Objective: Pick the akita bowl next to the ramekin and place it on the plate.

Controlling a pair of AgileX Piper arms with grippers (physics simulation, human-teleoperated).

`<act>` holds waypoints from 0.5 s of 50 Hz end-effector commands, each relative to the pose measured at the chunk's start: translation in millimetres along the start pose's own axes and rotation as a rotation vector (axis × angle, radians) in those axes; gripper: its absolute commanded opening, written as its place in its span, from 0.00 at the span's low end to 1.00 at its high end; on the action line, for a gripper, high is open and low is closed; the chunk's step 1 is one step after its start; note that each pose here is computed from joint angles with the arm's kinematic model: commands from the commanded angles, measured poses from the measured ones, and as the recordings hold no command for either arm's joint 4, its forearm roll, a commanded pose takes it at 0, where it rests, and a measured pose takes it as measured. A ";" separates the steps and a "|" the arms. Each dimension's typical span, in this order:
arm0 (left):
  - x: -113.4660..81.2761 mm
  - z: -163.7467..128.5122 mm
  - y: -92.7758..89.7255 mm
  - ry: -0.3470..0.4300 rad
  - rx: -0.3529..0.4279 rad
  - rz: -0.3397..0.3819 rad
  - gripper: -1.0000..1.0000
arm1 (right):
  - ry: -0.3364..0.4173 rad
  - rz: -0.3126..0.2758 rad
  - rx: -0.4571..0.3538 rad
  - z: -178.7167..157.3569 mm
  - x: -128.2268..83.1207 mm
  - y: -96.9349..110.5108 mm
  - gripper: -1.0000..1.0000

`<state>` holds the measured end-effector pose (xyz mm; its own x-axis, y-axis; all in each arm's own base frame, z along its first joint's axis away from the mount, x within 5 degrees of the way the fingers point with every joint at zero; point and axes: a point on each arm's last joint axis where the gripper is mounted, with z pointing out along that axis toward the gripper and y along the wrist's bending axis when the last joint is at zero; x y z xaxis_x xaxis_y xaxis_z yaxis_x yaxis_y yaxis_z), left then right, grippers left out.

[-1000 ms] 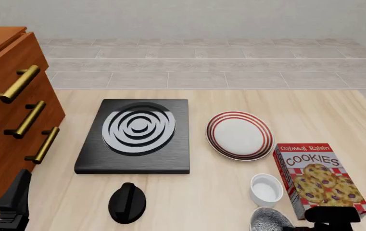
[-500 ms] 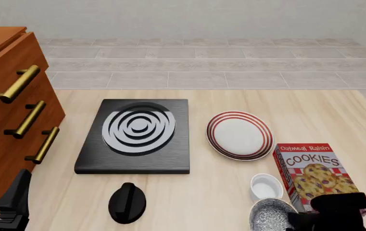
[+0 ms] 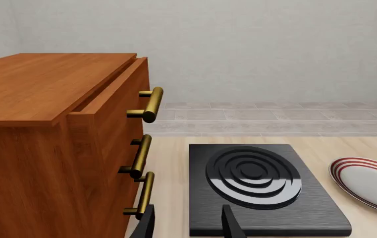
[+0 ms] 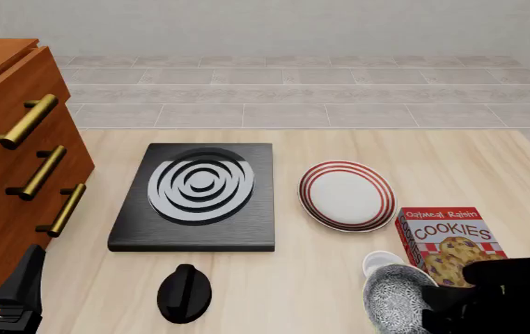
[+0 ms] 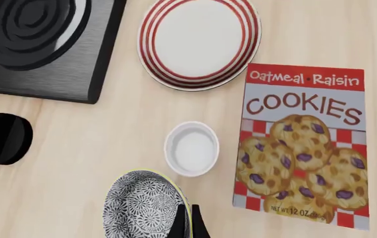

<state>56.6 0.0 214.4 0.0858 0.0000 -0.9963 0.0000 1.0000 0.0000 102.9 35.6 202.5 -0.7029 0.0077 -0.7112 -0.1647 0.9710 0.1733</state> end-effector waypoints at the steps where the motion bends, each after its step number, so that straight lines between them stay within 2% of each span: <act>1: 0.0 0.0 0.0 0.000 0.000 0.000 1.00 | -0.046 0.012 -0.010 -12.8 -16.9 3.8 0.00; 25: 0.0 0.0 0.0 0.000 0.000 0.000 1.00 | -0.116 0.005 -0.008 -28.5 -52.4 9.5 0.00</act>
<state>56.6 0.0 214.4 0.0858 0.0000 -0.9963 0.0000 1.0000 0.0000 113.2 36.6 244.9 -0.6449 0.0268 -0.7638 -0.1670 0.9703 0.1750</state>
